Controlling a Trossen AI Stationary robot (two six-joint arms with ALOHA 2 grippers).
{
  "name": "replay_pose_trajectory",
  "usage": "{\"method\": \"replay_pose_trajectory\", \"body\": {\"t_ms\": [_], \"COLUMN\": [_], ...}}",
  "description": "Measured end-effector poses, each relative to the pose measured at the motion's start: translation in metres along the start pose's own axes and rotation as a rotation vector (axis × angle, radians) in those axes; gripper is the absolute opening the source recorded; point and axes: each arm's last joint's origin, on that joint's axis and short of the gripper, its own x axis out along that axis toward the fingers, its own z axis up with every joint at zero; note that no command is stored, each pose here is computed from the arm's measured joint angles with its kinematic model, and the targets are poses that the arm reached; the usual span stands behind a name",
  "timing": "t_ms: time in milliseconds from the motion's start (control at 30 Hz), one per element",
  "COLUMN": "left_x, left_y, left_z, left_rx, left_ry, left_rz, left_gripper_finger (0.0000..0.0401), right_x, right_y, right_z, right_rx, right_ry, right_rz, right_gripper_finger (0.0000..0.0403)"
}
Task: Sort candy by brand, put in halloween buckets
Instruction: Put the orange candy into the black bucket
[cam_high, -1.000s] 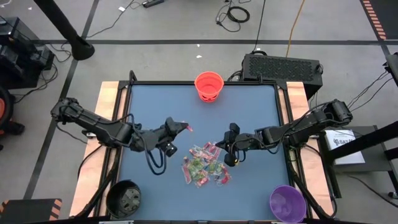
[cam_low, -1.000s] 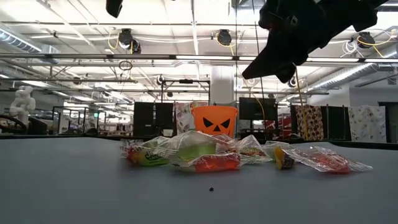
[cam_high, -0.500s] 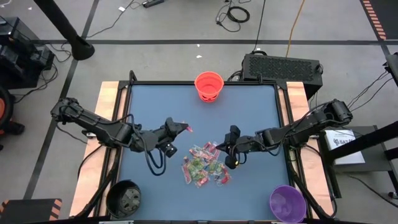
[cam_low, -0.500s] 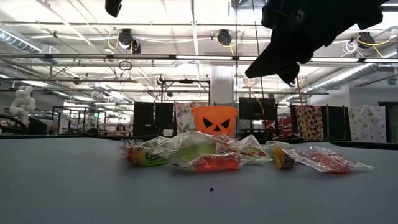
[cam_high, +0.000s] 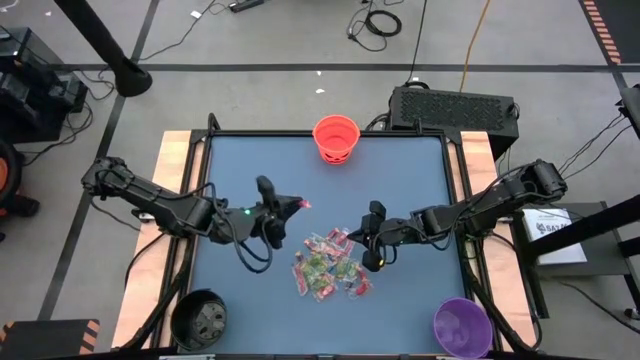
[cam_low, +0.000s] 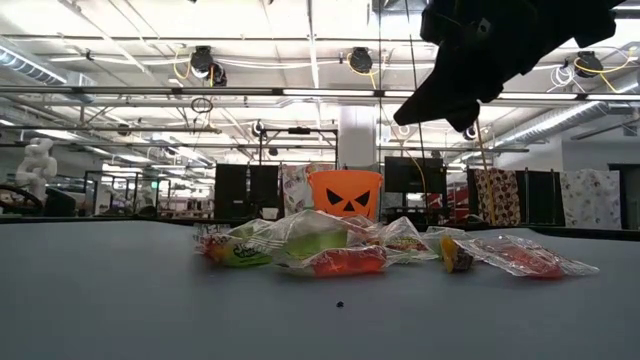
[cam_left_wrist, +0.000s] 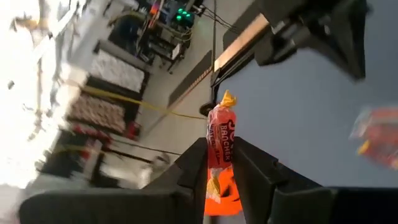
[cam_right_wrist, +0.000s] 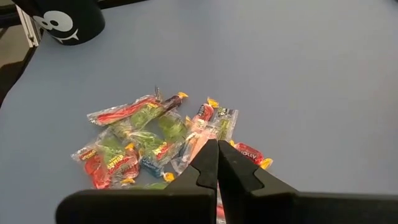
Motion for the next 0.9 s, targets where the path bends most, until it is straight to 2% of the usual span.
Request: {"method": "replay_pose_trajectory", "body": {"t_ms": [500, 667, 800, 900], "left_x": [-0.001, -0.001, -0.002, -0.004], "left_y": [0.011, 0.013, 0.013, 0.013], "left_z": [0.012, 0.015, 0.015, 0.015], "left_rx": [-0.793, -0.835, -0.755, -0.756], "left_ry": [-0.126, -0.162, -0.159, -0.158], "left_rz": [0.052, 0.033, 0.037, 0.042], "left_gripper_finger": [0.0077, 0.0077, 0.0077, 0.0077], "right_x": [0.0, 0.0, 0.0, 0.0], "right_y": [-0.001, -0.001, -0.001, -0.001], "right_z": [0.001, 0.001, 0.0, 0.001], "right_rx": [-0.038, -0.042, -0.045, -0.045], "right_ry": [-0.009, -0.009, -0.009, -0.009], "right_rz": [-0.021, -0.022, -0.022, -0.022], "right_gripper_finger": [0.0, 0.0, 0.0, 0.0]}}
